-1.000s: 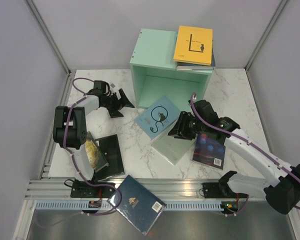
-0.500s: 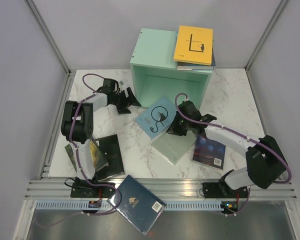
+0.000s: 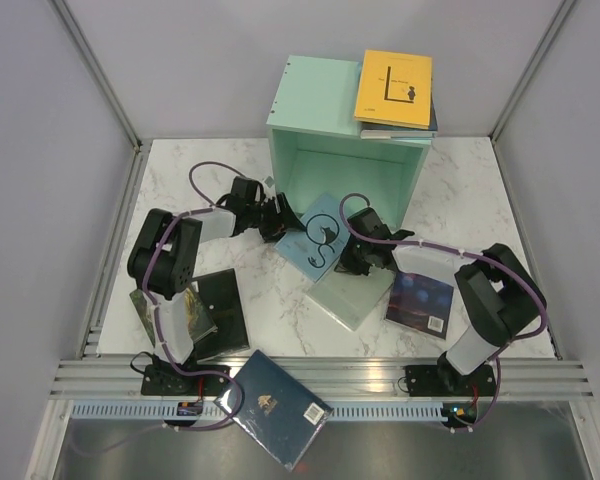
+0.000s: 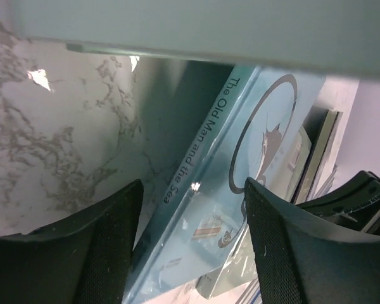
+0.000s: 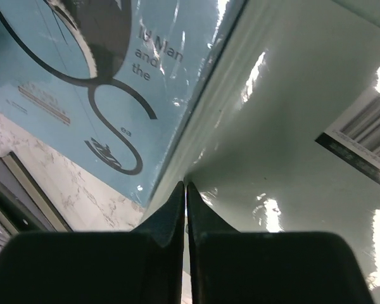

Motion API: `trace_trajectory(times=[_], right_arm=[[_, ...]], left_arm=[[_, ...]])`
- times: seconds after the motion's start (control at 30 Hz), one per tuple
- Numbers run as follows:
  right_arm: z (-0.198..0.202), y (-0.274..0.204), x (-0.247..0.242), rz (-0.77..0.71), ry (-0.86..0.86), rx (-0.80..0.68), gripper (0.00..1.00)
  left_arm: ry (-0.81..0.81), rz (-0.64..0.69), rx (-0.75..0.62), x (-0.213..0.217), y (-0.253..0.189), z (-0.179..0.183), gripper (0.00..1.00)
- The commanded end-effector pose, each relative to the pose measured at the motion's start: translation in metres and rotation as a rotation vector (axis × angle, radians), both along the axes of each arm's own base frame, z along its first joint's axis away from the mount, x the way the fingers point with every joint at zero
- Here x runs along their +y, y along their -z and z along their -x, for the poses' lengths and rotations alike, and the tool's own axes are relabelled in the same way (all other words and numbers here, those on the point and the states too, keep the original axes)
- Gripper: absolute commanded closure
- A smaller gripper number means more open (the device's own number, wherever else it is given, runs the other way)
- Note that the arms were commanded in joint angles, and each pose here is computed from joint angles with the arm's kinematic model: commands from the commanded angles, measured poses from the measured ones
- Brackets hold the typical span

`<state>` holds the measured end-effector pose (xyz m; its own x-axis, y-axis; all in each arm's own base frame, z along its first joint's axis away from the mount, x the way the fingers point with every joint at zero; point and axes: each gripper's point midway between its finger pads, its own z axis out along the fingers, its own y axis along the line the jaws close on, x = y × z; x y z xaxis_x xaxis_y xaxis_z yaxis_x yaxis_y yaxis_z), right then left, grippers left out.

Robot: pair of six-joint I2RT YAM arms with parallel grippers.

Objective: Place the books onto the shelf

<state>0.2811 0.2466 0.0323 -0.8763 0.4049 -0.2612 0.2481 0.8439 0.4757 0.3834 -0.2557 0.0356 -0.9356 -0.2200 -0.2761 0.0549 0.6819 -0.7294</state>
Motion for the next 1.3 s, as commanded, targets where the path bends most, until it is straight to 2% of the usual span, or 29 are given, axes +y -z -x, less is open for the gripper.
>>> trace_trajectory(times=[0.0, 0.2, 0.33, 0.4, 0.43, 0.5, 0.53, 0.7, 0.77, 0.8, 0.83, 0.87, 0.9, 1.03, 1.17, 1.27], right_arm=[[0.007, 0.034, -0.009, 0.045, 0.009, 0.042, 0.97], [0.009, 0.050, -0.011, 0.071, -0.008, 0.064, 1.00], [0.016, 0.055, -0.016, 0.086, -0.017, 0.077, 1.00], [0.017, 0.054, -0.019, 0.088, -0.014, 0.070, 1.00], [0.017, 0.053, -0.020, 0.089, -0.016, 0.064, 1.00], [0.017, 0.046, -0.023, 0.090, -0.020, 0.046, 1.00], [0.018, 0.043, -0.024, 0.092, -0.019, 0.041, 1.00], [0.007, -0.002, -0.021, 0.035, -0.033, -0.053, 0.97], [0.002, -0.034, -0.020, 0.009, -0.038, -0.109, 0.89], [0.001, -0.046, -0.020, 0.004, -0.049, -0.132, 0.84], [0.003, -0.054, -0.022, 0.004, -0.050, -0.135, 0.74], [0.001, -0.077, -0.020, -0.025, -0.052, -0.182, 0.68], [0.002, -0.085, -0.021, -0.035, -0.057, -0.197, 0.61], [0.009, -0.115, -0.025, -0.072, -0.060, -0.243, 0.56], [0.014, -0.131, -0.029, -0.102, -0.069, -0.267, 0.55], [0.019, -0.155, -0.029, -0.131, -0.092, -0.305, 0.43]], left_arm=[[0.045, -0.008, 0.208, -0.012, 0.046, 0.060, 0.30], [0.120, 0.142, 0.170, -0.037, 0.014, 0.073, 0.40], [0.160, 0.226, 0.156, -0.044, -0.008, 0.081, 0.61], [0.226, 0.306, 0.134, -0.051, -0.027, 0.089, 0.64], [0.244, 0.333, 0.126, -0.052, -0.036, 0.093, 0.74], [0.288, 0.377, 0.105, -0.053, -0.049, 0.103, 0.85], [0.296, 0.390, 0.098, -0.050, -0.056, 0.110, 0.97], [0.304, 0.415, 0.037, -0.039, -0.081, 0.129, 0.98], [0.265, 0.383, 0.049, -0.028, -0.080, 0.136, 0.98], [0.235, 0.361, -0.003, -0.023, -0.090, 0.133, 0.98], [0.220, 0.324, 0.006, -0.016, -0.087, 0.138, 0.98], [0.211, 0.304, -0.016, -0.013, -0.090, 0.139, 0.98], [0.198, 0.272, -0.089, -0.008, -0.100, 0.135, 0.98], [0.129, 0.154, -0.091, 0.006, -0.093, 0.132, 0.98], [0.109, 0.122, -0.077, 0.004, -0.082, 0.129, 0.98], [0.063, 0.125, -0.124, 0.010, -0.107, 0.129, 0.98]])
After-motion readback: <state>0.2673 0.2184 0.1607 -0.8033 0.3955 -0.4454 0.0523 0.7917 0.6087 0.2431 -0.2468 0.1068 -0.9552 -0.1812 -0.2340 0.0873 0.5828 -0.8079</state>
